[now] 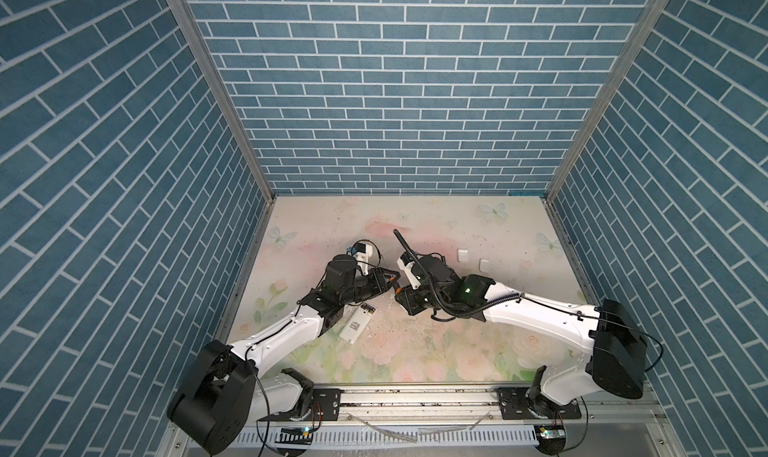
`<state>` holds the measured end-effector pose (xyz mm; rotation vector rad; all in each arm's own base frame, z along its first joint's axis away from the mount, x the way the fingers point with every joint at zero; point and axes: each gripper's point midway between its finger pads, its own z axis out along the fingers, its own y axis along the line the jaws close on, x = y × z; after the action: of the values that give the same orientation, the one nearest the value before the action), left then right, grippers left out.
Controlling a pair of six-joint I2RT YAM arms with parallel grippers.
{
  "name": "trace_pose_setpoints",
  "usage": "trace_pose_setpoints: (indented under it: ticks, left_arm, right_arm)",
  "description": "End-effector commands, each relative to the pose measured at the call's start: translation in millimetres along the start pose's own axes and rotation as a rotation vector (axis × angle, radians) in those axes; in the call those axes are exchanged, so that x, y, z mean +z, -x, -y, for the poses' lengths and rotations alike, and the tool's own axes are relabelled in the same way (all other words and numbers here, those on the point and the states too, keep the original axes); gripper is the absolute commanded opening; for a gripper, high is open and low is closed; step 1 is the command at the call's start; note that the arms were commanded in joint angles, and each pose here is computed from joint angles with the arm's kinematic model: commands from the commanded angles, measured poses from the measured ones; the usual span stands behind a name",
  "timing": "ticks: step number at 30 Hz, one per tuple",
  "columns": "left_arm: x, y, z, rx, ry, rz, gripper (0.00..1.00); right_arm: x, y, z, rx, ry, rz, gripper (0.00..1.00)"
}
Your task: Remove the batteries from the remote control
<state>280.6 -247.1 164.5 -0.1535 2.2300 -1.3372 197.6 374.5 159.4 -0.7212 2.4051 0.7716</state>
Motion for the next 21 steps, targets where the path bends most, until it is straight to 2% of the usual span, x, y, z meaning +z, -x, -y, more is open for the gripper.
trace_pose_setpoints:
  ticks: [1, 8, 13, 18, 21]
  left_arm:
    - [-1.1, -1.1, 2.7, 0.017, -0.015, 0.008, 0.24]
    - [0.2, -1.7, -1.7, 0.01, -0.009, 0.013, 0.02]
    - [0.7, -0.8, -6.8, 0.006, 0.004, 0.03, 0.0]
    - [-0.1, 7.5, 1.0, -0.003, -0.033, 0.071, 0.0]
    - [0.3, 14.7, 13.6, -0.004, -0.088, 0.093, 0.0]
  right_arm:
    - [-4.2, 10.0, -10.3, 0.01, 0.037, 0.036, 0.0]
    - [-7.0, 10.6, -9.6, 0.012, 0.034, 0.039, 0.0]
    - [-13.1, 15.0, -6.2, 0.027, 0.018, 0.073, 0.0]
    - [-24.4, 25.0, -3.2, 0.061, 0.007, 0.143, 0.26]
    - [-31.6, 29.1, -1.2, 0.085, 0.01, 0.195, 0.35]
